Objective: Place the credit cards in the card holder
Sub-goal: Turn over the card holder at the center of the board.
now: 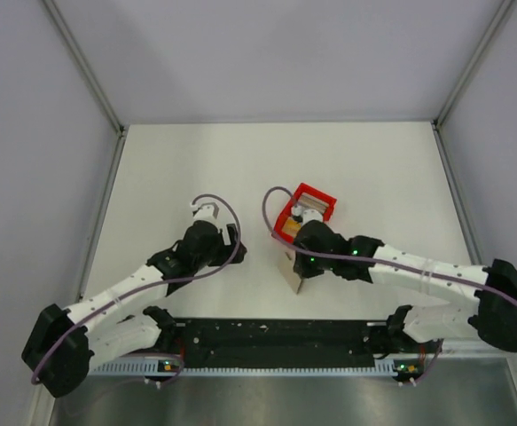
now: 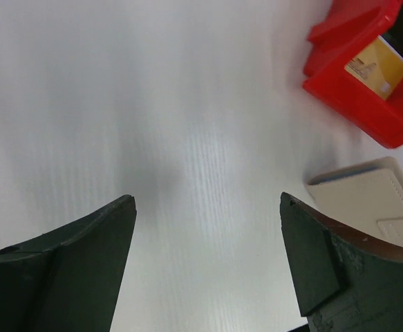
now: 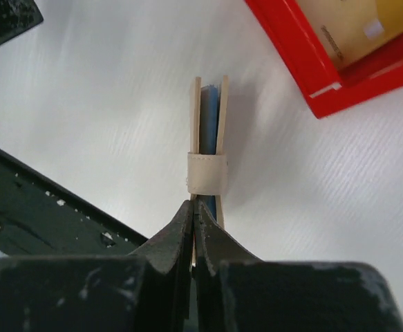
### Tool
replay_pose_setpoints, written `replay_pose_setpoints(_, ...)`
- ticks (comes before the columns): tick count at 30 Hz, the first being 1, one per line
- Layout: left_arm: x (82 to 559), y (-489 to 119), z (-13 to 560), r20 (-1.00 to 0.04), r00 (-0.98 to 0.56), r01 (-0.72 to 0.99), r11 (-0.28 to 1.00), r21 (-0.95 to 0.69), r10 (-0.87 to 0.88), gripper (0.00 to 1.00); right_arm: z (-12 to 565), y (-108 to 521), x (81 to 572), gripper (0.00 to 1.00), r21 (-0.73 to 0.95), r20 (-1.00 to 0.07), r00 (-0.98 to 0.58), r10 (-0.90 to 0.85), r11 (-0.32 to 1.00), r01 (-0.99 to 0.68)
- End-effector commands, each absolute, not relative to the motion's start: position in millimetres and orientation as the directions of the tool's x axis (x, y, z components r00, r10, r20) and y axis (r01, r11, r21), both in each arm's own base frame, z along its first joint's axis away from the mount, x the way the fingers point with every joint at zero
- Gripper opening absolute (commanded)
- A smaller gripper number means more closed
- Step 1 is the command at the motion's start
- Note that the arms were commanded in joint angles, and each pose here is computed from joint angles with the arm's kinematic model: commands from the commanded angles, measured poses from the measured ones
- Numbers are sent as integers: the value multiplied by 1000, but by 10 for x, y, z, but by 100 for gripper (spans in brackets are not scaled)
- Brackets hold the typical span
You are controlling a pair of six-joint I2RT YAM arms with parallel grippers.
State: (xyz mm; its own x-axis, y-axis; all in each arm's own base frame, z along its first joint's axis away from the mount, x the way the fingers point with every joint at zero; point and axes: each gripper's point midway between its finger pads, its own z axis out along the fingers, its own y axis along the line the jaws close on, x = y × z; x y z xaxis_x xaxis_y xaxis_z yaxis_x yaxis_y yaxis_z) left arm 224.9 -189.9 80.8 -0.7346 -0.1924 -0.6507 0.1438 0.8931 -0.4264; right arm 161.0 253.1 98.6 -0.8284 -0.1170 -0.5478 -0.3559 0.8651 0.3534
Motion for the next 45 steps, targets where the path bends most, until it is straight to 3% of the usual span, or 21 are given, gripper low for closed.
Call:
replay_pose_setpoints(1,2404,-1419,983,-712,-640,-63,944,-325,-288,89,923,2633,1764,0,55,-614,-738,-280,917,-394)
replay_pose_setpoints(4,2391,-1231,1007,-711,-612,-142,933,-331,-346,90,705,2921,1628,0,-68,-589,-690,-420,877,-475)
replay_pose_setpoints(10,2329,-914,961,-687,-573,-249,893,-375,-448,91,548,3411,1380,0,-95,-568,-644,-512,818,-567)
replay_pose_setpoints(17,2281,-768,1029,-694,-548,-265,884,-385,-467,92,765,3565,1421,1,-70,-630,-631,-452,842,-534)
replay_pose_setpoints(18,2279,-775,1043,-697,-551,-254,888,-383,-459,92,773,3516,1438,9,-46,-628,-654,-422,859,-510)
replay_pose_setpoints(21,2232,-954,1056,-676,-610,-155,899,-410,-413,92,793,3435,1417,58,81,-619,-709,-339,870,-486)
replay_pose_setpoints(22,2187,-1028,1020,-657,-639,-124,897,-425,-400,92,757,3361,1376,69,140,-600,-738,-309,868,-477)
replay_pose_setpoints(24,2102,-1136,937,-617,-680,-94,882,-462,-396,92,709,3356,1314,73,292,-563,-792,-238,839,-460)
replay_pose_setpoints(29,1904,-1436,744,-508,-772,-27,818,-574,-382,91,705,3330,1136,74,476,-483,-866,-132,790,-386)
replay_pose_setpoints(37,1617,-1680,546,-396,-859,28,742,-669,-325,84,649,3545,854,69,734,-240,-968,66,665,-137)
replay_pose_setpoints(45,1454,-1829,414,-342,-896,46,707,-706,-283,68,661,3703,920,64,776,-215,-970,110,623,-102)
